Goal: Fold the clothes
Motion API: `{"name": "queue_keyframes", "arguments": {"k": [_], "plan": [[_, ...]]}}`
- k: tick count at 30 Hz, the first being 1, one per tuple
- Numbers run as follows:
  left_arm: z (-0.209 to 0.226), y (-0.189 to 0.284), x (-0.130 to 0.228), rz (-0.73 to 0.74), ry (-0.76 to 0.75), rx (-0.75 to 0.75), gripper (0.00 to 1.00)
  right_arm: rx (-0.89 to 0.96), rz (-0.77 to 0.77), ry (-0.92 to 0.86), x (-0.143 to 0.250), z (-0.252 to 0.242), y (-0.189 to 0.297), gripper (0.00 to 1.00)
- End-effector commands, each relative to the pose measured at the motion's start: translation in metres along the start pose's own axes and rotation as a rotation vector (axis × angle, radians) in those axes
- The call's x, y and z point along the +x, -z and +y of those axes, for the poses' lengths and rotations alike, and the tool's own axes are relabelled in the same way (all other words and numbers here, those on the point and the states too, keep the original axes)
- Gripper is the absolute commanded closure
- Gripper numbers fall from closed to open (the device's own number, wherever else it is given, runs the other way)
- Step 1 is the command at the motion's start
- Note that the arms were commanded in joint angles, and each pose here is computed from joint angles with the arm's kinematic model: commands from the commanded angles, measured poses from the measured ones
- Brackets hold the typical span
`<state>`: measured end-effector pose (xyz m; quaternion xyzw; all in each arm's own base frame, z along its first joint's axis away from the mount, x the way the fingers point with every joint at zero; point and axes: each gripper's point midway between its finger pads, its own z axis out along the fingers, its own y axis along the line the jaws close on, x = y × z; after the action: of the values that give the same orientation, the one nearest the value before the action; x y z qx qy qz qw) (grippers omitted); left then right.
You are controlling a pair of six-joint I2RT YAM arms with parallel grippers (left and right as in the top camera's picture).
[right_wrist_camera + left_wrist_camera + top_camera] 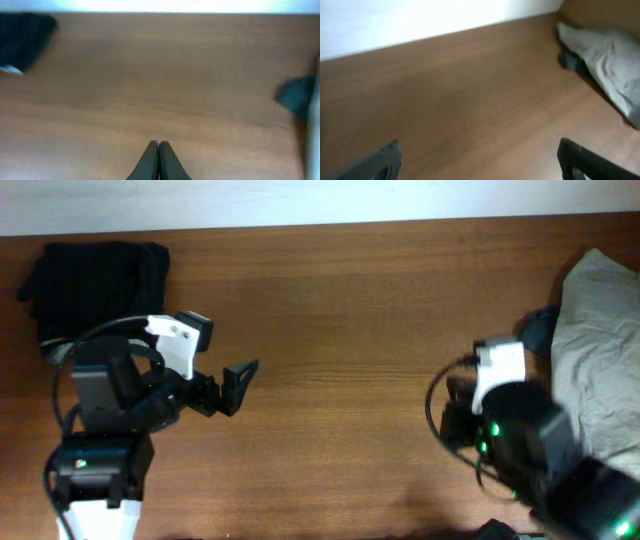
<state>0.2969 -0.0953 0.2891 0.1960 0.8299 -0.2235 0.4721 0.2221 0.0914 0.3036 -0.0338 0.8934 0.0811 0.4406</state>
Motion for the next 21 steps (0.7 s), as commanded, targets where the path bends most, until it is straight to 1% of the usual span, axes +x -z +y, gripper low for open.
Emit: {"name": "queue_keyframes", "arguments": {"k": [1,2,3,7,19,20,21], "plan": [[-0.009,-0.011,0.015,0.0,0.005,0.079,0.01,0.0,-0.02,-0.022,0.037,-0.01,-0.017,0.53],[-0.008,-0.012,0.017,0.005,0.012,0.08,0.01,-0.005,-0.034,-0.027,0.04,-0.011,-0.017,0.1],[-0.008,-0.013,0.019,0.01,0.016,0.081,0.01,-0.008,-0.04,-0.03,0.042,-0.012,-0.016,0.01],[-0.008,-0.013,0.023,0.029,0.029,0.083,0.01,-0.004,-0.017,-0.022,0.051,-0.015,-0.015,0.01],[-0.01,-0.01,0.021,0.018,0.021,0.081,0.01,-0.004,-0.016,-0.021,0.051,-0.015,-0.016,0.01],[-0.012,-0.007,0.02,0.01,0.014,0.076,0.01,-0.004,-0.016,-0.021,0.051,-0.015,-0.016,0.01],[-0.007,0.001,0.022,0.015,0.011,0.016,0.01,-0.004,-0.017,-0.021,0.051,-0.015,-0.016,0.02]]}}
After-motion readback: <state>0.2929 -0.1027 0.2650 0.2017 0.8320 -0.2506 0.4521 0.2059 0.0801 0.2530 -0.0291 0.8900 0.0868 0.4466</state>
